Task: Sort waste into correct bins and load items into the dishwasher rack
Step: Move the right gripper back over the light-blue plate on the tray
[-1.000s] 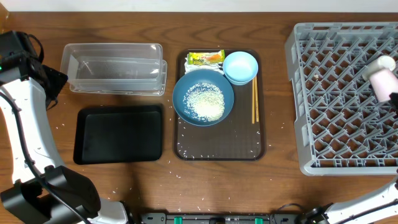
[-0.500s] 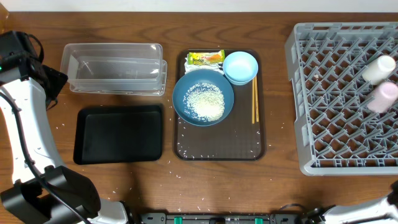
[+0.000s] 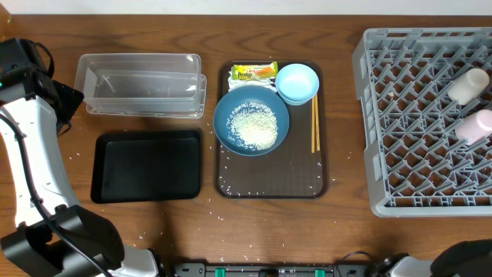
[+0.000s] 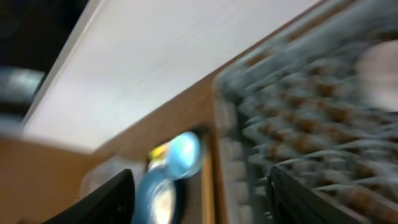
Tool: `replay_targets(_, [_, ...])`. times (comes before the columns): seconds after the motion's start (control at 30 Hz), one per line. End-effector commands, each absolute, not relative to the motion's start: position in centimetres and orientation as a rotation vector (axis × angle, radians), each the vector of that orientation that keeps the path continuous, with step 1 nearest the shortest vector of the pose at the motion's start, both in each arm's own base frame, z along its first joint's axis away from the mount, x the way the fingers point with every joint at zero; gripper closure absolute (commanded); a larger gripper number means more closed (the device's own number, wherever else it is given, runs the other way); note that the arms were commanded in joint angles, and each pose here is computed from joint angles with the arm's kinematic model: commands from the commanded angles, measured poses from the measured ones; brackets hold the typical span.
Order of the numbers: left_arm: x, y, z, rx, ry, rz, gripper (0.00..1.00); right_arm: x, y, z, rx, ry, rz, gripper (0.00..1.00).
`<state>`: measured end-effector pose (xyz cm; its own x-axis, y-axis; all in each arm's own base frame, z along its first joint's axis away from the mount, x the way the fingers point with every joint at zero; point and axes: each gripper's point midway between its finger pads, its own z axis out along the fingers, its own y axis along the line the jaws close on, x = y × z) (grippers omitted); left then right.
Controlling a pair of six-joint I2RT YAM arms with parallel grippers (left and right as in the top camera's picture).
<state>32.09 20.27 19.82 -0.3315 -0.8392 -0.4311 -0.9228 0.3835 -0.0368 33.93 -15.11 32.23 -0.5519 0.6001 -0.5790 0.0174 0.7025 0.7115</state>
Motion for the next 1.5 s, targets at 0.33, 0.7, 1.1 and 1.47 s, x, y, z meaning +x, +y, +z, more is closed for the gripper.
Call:
replay_targets(0.33, [32.1,20.5,19.9,-1.536,2.258,0.313,0.07,41.6,8.3,20.2,0.076,2.549,0.455,0.27])
replay_targets(0.7, [32.1,20.5,19.9,-1.536,2.258,0.313,0.07,41.3,17.5,12.9,-0.013,2.635,0.092,0.11])
replay_targets(1.1, [32.1,20.5,19.9,-1.536,2.258,0.313,0.07,46.5,18.9,14.2,0.031,2.442,0.202,0.32])
replay_targets(1.47, [32.1,20.5,19.9,-1.536,2.258,0.313,0.07,50.1,21.7,8.2,0.214,2.404,0.312,0.38])
